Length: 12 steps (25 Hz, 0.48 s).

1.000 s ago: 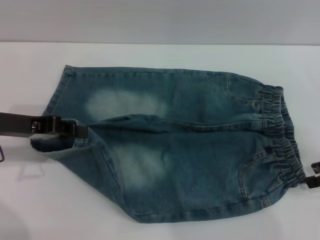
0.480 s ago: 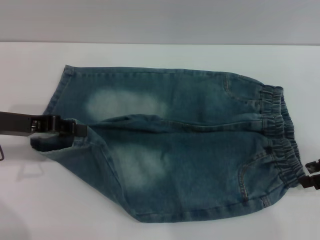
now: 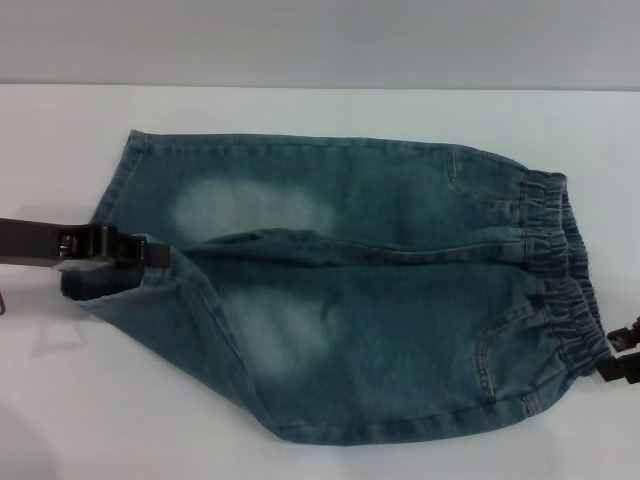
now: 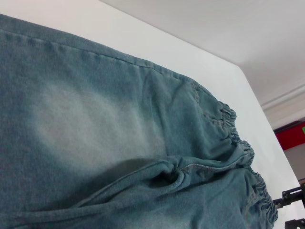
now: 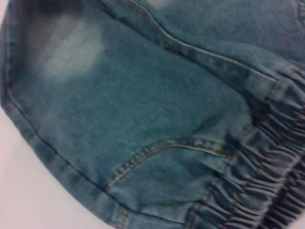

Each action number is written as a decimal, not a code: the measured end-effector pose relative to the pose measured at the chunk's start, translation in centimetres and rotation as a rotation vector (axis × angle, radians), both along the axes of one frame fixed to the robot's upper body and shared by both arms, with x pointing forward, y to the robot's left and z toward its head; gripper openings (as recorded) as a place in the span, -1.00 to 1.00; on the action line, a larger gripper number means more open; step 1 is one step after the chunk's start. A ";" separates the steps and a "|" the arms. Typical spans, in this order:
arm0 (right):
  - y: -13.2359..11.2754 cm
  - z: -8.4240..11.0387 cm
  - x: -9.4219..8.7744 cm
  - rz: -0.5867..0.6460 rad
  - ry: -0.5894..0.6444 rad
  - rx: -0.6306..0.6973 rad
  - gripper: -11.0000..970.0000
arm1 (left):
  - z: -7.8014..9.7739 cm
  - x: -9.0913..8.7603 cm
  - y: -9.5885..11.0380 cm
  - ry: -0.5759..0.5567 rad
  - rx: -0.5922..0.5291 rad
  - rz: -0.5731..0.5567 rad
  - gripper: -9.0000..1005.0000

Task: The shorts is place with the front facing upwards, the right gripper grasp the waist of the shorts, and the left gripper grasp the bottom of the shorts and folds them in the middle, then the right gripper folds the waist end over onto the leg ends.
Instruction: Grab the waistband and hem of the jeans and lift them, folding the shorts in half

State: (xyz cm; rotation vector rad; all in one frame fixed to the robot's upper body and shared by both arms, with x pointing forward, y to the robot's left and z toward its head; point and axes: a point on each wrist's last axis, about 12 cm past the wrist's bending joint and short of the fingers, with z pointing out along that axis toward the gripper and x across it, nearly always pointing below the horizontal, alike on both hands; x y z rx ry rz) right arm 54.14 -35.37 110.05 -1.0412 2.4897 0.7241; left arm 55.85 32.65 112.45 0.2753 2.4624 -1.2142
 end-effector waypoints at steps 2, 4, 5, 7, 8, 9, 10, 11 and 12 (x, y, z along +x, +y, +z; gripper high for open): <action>-0.2 0.1 0.2 -0.007 0.001 -0.019 0.07 | 0.1 0.1 -0.1 -0.002 0.001 -0.001 -0.86; -0.3 0.1 0.3 -0.011 0.004 -0.030 0.07 | 0.1 0.2 -0.1 -0.004 0.001 -0.003 -0.86; -0.3 0.1 0.4 -0.011 0.006 -0.033 0.07 | 0.1 0.2 -0.1 -0.004 0.001 -0.003 -0.86; -0.2 0.1 0.4 -0.008 0.007 -0.037 0.07 | 0.2 0.2 -0.2 -0.006 0.000 -0.006 -0.85; -0.1 0.0 0.5 -0.005 0.007 -0.038 0.07 | 0.2 0.2 -0.2 -0.006 0.000 -0.006 -0.85; 0.0 0.0 0.5 -0.003 0.007 -0.038 0.07 | 0.2 0.2 -0.3 -0.006 -0.001 -0.007 -0.85; 0.1 0.0 0.5 -0.001 0.007 -0.037 0.07 | 0.2 0.2 -0.3 -0.006 -0.001 -0.007 -0.85; 0.2 0.0 0.6 -0.001 0.007 -0.037 0.07 | 0.2 0.2 -0.3 -0.006 -0.001 -0.007 -0.85; 0.2 0.0 0.6 0.000 0.006 -0.036 0.07 | 0.1 0.3 -0.4 -0.005 -0.001 -0.008 -0.85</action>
